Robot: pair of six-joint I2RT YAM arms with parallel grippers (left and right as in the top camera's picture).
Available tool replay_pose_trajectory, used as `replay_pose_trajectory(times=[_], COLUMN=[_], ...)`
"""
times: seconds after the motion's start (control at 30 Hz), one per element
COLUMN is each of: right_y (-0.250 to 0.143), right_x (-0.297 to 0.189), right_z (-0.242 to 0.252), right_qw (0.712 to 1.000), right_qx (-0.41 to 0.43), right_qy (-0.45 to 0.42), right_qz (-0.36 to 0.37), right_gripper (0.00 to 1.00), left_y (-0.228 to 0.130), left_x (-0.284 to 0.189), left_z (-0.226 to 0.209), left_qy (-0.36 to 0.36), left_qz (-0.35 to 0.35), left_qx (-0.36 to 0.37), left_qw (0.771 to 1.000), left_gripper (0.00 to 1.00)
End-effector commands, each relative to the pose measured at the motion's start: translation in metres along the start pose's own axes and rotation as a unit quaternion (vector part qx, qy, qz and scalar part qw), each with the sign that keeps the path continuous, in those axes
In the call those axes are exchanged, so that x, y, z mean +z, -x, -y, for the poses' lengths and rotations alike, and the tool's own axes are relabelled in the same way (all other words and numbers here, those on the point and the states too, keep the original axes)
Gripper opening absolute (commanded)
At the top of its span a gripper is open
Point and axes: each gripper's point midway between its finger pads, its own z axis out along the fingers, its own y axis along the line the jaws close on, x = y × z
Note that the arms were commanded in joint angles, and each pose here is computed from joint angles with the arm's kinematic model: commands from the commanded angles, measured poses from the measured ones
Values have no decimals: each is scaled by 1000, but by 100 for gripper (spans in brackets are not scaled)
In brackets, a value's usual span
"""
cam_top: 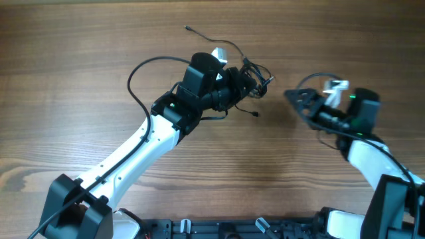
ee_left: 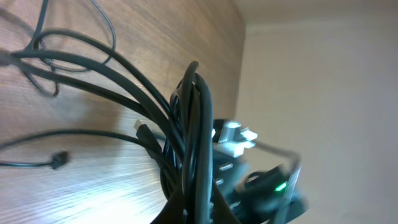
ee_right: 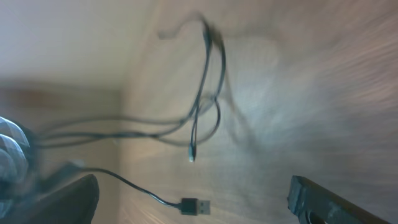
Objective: Untangle cables
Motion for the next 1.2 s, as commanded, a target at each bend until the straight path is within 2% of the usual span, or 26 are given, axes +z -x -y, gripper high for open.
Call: replay_pose_trajectory(times=[0.0, 0.07, 0.17, 0.27, 0.33, 0.43, 0.5, 0.6, 0.63, 0.7, 0.73, 0.77, 0.8, 0.83, 0.87, 0.97, 1.17], right_y=[-2, -11, -12, -15, -28, -52, -63, -70, -70, -69, -65, -61, -57, -52, -51, -54, -56], right_x=[-32, -39, -40, -36, -28, -17, -13, -13, -13, -13, -15, -16, -18, -20, -20, -22, -23], right_z=[-42, -59, -74, -89, -99, -113, -118, -121, -121, -121, -119, -117, -115, -113, -112, -113, -114], right_qw=[988, 977, 964, 948, 938, 920, 915, 910, 910, 911, 913, 915, 918, 923, 924, 921, 918], right_qx=[-36, -63, -141, -204, -227, -256, -258, -258, -258, -257, -256, -254, -251, -239, -238, -239, -241], right_qy=[143, 191, 218, 236, 250, 273, 281, 290, 290, 289, 287, 283, 280, 275, 274, 281, 285], right_qz=[-42, -70, -66, -63, -82, -116, -133, -146, -145, -144, -139, -133, -127, -123, -121, -129, -134], right_gripper=[97, 94, 93, 88, 87, 79, 61, 51, 33, 5, 4, 13, 35, 61, 68, 71, 70], left_y=[-18, -38, -65, -79, -84, -84, -84, -84, -84, -75, -71, -67, -65, -62, -61, -55, -55], left_x=[-6, -10, -18, -23, -26, -27, -27, -27, -27, -21, -19, -17, -16, -15, -15, -13, -12], left_z=[20, 25, 21, 16, 20, 20, 19, 19, 19, 14, 10, 8, 6, 3, 3, -1, -2], left_qy=[-51, -93, -131, -145, -161, -162, -161, -161, -160, -133, -120, -107, -98, -87, -84, -67, -65], left_qz=[-46, -90, -152, -186, -197, -198, -199, -199, -198, -178, -169, -163, -158, -154, -152, -139, -137], left_qx=[249, 339, 391, 396, 394, 394, 393, 392, 393, 395, 395, 392, 383, 374, 373, 374, 374], left_qw=[966, 932, 898, 888, 883, 883, 883, 884, 884, 891, 895, 899, 905, 910, 911, 914, 915], left_gripper=[4, 4, 4, 4, 4, 4, 4, 4, 4, 4, 4, 4, 4, 4, 4, 4, 9])
